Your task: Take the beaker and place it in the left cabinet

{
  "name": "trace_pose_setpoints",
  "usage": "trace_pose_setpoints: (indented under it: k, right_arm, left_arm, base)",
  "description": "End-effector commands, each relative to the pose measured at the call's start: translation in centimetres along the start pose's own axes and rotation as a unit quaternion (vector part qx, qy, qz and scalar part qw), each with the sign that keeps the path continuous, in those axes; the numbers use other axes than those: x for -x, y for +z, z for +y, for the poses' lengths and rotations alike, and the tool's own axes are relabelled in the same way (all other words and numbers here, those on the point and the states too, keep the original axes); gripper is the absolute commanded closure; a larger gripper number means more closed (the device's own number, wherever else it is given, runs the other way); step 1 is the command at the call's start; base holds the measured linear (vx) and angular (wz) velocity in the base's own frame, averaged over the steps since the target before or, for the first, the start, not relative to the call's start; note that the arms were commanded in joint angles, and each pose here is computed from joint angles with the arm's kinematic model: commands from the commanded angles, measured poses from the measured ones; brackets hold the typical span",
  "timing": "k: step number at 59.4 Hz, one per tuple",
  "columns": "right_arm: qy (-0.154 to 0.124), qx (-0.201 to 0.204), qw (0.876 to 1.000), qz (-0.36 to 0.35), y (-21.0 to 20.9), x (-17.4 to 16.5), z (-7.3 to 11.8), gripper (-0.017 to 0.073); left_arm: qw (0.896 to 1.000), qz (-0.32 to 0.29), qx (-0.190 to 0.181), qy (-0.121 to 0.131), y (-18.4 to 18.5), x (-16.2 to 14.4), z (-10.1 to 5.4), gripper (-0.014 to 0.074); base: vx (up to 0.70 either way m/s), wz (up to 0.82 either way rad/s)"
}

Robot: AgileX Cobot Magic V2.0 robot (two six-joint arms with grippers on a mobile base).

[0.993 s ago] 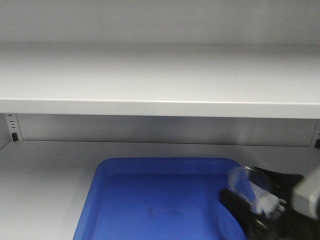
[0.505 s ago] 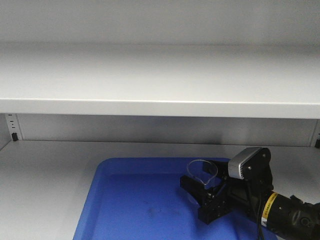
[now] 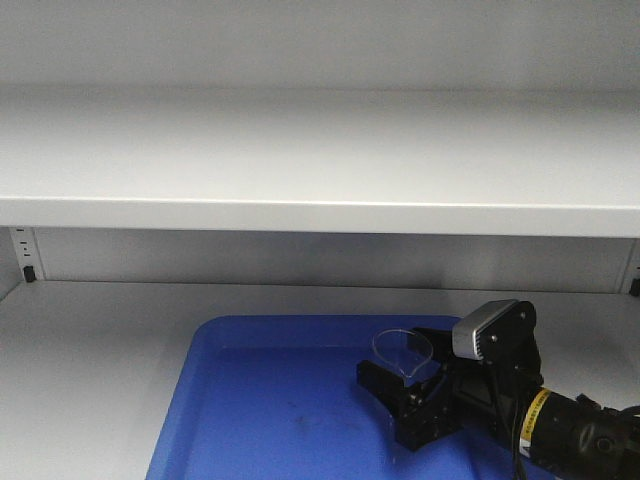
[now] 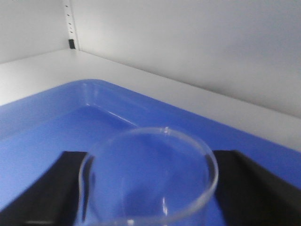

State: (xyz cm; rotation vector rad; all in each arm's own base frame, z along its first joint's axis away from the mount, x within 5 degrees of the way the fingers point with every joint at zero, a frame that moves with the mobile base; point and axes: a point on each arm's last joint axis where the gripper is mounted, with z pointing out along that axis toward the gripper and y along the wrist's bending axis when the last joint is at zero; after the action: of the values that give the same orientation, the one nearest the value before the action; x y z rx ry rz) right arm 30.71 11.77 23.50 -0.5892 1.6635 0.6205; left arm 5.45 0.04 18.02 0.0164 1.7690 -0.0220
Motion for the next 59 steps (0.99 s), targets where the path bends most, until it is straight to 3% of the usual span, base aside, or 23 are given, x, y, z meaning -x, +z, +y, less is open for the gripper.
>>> trace_pose_setpoints:
  k: [1,16,23,30,45,53,55,59]
  right_arm:
    - [-0.007,-0.002,0.999,-0.04,-0.4,2.2,-0.1,-0.0172]
    - [-0.022,0.018,1.0,-0.004,-1.1,2.5,0.8,-0.0146]
    - [-0.049,0.023,0.998,0.02,-1.9,3.0,1.3,-0.0125]
    - [-0.058,0.009,0.997,0.046,-2.9,3.6,1.5,-0.0106]
    - [-0.103,-0.026,0.991,0.083,-5.3,5.1,2.2,-0.0071]
    - [-0.074,-0.043,0.993,0.081,-6.8,6.3,2.8,-0.0022]
    - [-0.078,-0.044,0.993,0.081,-7.2,6.6,3.0,-0.0002]
    - [-0.054,-0.048,0.995,0.075,-8.3,7.3,3.6,0.0084]
  left_arm:
    - [0.999,-0.051,-0.008,-0.003,-0.2,1.1,-0.1,0.059]
    - [0.999,-0.051,-0.008,-0.003,-0.2,1.1,-0.1,0.059]
    - [0.999,-0.051,-0.008,-0.003,-0.2,1.1,-0.1,0.059]
    - [0.999,-0.051,-0.008,-0.003,-0.2,1.1,-0.1,0.059]
    - [0.999,-0.051,-0.008,-0.003,-0.2,1.1,-0.1,0.059]
    - [0.999,-0.051,-0.008,-0.003,-0.2,1.1,-0.1,0.059]
    - [0.999,-0.051,-0.008,-0.003,-0.2,1.1,-0.1,0.059]
    - [0.999,-0.051,-0.008,-0.003,-0.2,1.1,-0.1,0.059]
  base:
    - [0.0,0.0]
    - [0.0,0.0]
    - [0.0,0.0]
    - [0.0,0.0]
    - [0.0,0.0]
    - [0.0,0.0]
    - [0.0,0.0]
    - [0.0,0.0]
